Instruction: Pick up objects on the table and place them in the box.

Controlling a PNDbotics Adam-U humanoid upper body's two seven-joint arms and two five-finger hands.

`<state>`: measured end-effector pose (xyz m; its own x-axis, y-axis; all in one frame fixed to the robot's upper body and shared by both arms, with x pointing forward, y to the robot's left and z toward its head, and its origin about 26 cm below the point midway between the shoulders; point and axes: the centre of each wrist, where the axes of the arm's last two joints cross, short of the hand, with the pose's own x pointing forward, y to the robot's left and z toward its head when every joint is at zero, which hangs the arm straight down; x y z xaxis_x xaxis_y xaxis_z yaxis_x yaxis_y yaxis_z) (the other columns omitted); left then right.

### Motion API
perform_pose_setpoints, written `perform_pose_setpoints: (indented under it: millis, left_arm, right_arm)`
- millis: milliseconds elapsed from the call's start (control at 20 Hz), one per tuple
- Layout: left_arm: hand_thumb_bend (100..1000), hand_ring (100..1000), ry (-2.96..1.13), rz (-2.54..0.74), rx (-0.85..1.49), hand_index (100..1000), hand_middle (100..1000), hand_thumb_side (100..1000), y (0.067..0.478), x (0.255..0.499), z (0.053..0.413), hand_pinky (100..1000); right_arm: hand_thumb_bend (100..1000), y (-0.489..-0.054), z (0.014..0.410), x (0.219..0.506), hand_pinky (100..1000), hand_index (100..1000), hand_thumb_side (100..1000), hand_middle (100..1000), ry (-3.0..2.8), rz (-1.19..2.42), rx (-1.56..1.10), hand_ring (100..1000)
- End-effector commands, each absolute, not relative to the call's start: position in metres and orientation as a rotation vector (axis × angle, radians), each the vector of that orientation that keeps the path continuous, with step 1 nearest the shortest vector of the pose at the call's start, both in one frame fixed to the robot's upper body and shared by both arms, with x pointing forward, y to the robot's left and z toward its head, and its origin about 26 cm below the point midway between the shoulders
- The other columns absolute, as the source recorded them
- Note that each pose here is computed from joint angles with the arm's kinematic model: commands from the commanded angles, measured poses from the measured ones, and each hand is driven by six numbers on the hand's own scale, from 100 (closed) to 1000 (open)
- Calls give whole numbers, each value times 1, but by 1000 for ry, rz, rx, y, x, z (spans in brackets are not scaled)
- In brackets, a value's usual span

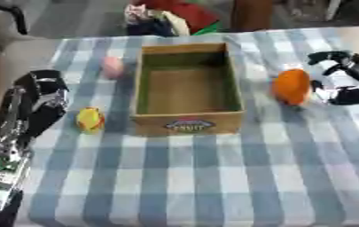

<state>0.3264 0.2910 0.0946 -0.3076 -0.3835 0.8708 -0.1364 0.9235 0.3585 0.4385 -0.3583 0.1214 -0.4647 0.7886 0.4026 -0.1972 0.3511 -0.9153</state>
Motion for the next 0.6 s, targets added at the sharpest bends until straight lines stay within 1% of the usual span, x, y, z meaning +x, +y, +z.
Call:
perform_pose_setpoints:
  millis: [50, 400, 550, 600]
  left_arm:
    - [100, 662, -1909, -270, 394, 696, 672, 231, 294, 327, 103, 765]
    - [100, 662, -1911, -270, 392, 696, 670, 232, 293, 327, 103, 765]
    - [100, 661, -1911, -270, 391, 696, 669, 232, 293, 328, 104, 765]
    - [100, 661, -1911, -270, 391, 696, 669, 232, 293, 328, 104, 765]
  right_arm:
    - [100, -358, 129, 444, 738, 934, 165, 806, -1658, 1318, -585, 960]
    - [100, -354, 123, 446, 736, 933, 171, 805, -1652, 1347, -590, 955]
    - [100, -352, 121, 446, 734, 931, 166, 797, -1644, 1361, -589, 946]
    - [100, -351, 120, 446, 734, 926, 147, 792, -1638, 1369, -587, 944]
